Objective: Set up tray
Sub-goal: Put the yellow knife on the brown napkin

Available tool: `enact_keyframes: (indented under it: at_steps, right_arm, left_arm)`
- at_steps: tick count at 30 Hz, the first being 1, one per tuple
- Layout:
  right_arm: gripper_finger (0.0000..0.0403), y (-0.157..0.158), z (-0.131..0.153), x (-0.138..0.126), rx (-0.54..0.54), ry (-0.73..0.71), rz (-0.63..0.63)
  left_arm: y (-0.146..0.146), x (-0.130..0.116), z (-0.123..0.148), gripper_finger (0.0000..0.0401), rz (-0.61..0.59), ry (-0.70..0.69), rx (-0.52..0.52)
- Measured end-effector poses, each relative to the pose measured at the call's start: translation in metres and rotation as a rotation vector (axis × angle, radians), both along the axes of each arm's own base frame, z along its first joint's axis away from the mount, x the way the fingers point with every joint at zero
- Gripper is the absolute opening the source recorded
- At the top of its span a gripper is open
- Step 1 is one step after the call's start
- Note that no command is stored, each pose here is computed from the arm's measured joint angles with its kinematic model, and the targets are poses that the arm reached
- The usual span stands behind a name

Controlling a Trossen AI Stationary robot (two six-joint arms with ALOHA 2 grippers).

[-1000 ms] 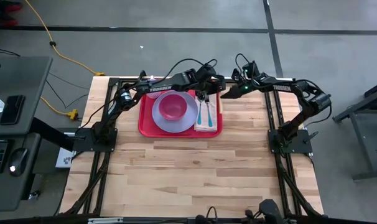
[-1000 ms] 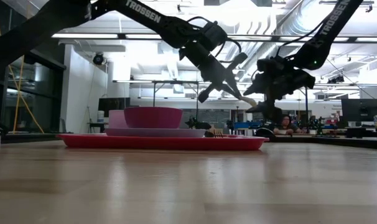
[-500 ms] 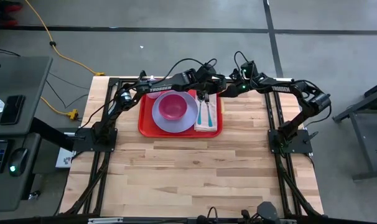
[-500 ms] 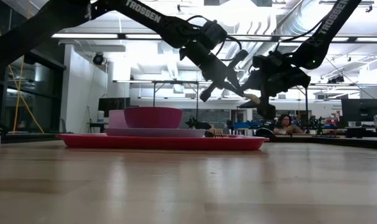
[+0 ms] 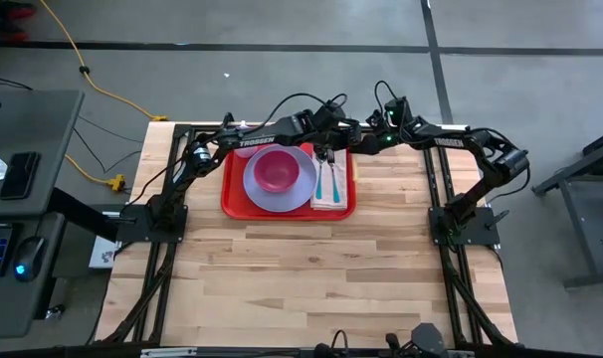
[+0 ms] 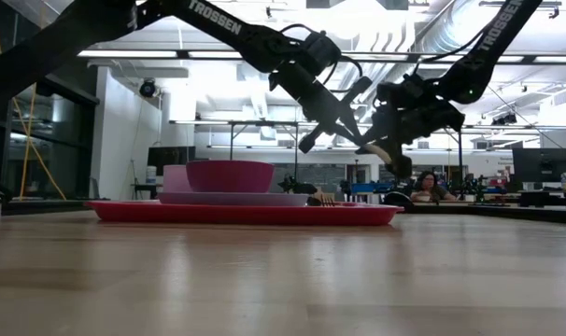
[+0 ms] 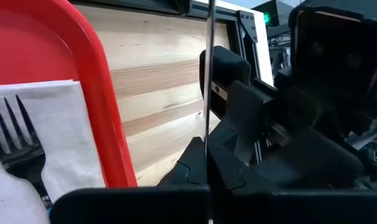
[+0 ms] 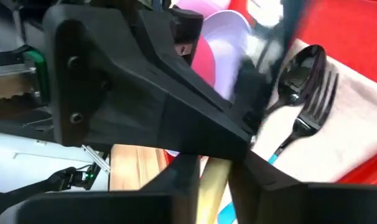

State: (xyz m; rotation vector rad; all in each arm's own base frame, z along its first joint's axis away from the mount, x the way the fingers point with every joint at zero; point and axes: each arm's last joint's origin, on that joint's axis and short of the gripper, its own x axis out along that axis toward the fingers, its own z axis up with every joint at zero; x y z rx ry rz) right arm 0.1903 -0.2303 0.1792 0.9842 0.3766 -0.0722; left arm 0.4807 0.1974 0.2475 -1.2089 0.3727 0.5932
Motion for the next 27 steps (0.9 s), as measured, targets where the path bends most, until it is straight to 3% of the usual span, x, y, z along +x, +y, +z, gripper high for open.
enact_keyframes:
  at_steps: [4, 27]
  right_arm:
    - [0.002, -0.0012, 0.0009, 0.0001, -0.01, -0.004, -0.011]
    - [0.002, -0.0036, 0.0025, 0.0011, -0.037, 0.002, -0.056]
  left_arm:
    - [0.0004, 0.0001, 0.0003, 0.002, 0.002, -0.002, 0.006]
    - [0.0069, -0.0027, 0.0002, 0.0026, -0.027, 0.017, 0.065]
